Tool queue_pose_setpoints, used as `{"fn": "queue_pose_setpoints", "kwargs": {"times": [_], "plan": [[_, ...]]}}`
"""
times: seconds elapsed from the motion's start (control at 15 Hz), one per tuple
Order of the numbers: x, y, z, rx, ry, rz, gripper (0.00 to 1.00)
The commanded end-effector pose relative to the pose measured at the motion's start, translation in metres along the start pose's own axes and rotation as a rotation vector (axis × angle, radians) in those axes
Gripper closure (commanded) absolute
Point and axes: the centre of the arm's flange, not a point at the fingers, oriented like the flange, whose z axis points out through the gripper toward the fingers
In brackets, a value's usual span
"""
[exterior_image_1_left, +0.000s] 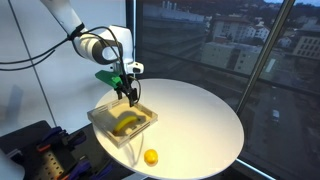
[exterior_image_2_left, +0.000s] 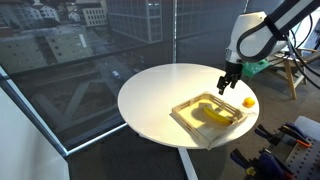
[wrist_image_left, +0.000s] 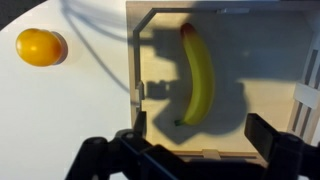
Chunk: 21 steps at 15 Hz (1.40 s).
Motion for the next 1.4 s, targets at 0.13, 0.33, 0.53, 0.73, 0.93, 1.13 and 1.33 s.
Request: {"fn": "queue_pose_setpoints", "kwargs": {"times": [0.13, 0.33, 0.53, 0.73, 0.93, 1.13, 1.33], "plan": [[0.006, -0.003, 0.017, -0.014, 0.016, 0.048, 0.0], [0.009, -0.002, 0.029, -0.011, 0.008, 0.056, 0.0], [0.011, -0.002, 0.039, -0.009, 0.0, 0.055, 0.0], [0.016, -0.004, 0.047, -0.008, -0.011, 0.053, 0.0], [0.024, -0.007, 0.053, -0.011, -0.023, 0.052, 0.0], [0.032, -0.013, 0.058, -0.016, -0.03, 0.047, 0.0], [0.039, -0.022, 0.063, -0.022, -0.032, 0.05, 0.0]]}}
